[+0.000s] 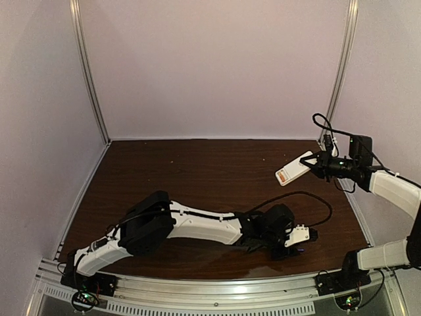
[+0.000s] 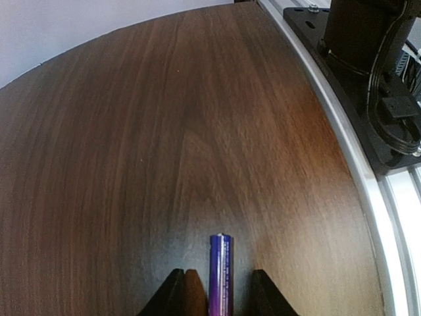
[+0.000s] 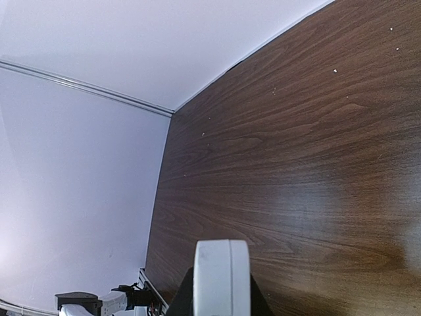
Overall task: Load the batteries into the remote control
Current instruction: Move the battery to the center of the board.
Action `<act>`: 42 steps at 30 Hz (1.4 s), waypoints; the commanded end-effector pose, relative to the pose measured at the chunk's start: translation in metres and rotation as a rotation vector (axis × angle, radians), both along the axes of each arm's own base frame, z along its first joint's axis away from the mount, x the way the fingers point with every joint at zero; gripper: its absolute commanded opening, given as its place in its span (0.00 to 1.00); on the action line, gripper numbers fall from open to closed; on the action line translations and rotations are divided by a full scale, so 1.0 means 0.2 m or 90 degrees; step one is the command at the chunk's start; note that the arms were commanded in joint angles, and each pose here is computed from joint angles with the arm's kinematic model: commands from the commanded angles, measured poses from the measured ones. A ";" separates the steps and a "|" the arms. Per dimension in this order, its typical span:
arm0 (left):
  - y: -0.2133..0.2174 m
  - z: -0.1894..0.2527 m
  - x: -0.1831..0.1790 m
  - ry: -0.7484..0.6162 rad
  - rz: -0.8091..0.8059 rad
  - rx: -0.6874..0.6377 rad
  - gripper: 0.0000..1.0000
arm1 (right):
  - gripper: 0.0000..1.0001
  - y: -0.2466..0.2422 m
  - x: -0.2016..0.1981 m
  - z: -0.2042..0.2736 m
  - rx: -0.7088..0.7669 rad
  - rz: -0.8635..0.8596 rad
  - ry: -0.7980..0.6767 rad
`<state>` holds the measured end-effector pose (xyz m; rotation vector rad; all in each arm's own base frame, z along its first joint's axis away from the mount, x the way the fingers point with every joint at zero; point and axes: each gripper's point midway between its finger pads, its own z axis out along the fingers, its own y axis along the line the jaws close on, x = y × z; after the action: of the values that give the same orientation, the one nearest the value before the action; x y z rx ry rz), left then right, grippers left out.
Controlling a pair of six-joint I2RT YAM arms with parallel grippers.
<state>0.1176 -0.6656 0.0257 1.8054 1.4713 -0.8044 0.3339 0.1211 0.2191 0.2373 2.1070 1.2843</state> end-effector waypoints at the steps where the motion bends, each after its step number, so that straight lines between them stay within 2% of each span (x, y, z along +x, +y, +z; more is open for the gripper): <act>1: 0.00 -0.07 -0.02 0.019 -0.002 0.024 0.32 | 0.00 0.00 -0.02 0.01 0.007 0.011 -0.014; 11: 0.19 -0.08 -0.01 0.010 0.021 0.117 0.00 | 0.00 0.01 -0.04 0.00 0.014 0.018 -0.010; 19: 0.59 -0.03 0.08 -0.007 0.131 0.216 0.00 | 0.00 0.02 -0.04 0.01 0.018 0.020 -0.016; 23: 0.87 -0.07 0.10 0.037 0.207 0.267 0.00 | 0.00 0.03 -0.04 0.00 0.018 0.025 -0.017; 26: 1.07 -0.08 0.14 0.058 0.300 0.284 0.00 | 0.00 0.04 -0.05 0.00 0.018 0.028 -0.019; 30: 1.24 -0.06 0.22 0.106 0.418 0.279 0.00 | 0.00 0.05 -0.04 0.00 0.020 0.032 -0.019; 33: 1.28 -0.02 0.25 0.141 0.486 0.252 0.00 | 0.00 0.05 -0.05 0.01 0.019 0.033 -0.021; 42: 1.33 0.30 0.37 0.266 0.722 0.052 0.00 | 0.00 0.05 -0.05 0.03 0.018 0.032 -0.027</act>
<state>0.1697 -0.3960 0.0427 0.9894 2.4358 -0.4050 0.3259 0.1287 0.2100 0.2238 2.1208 1.3336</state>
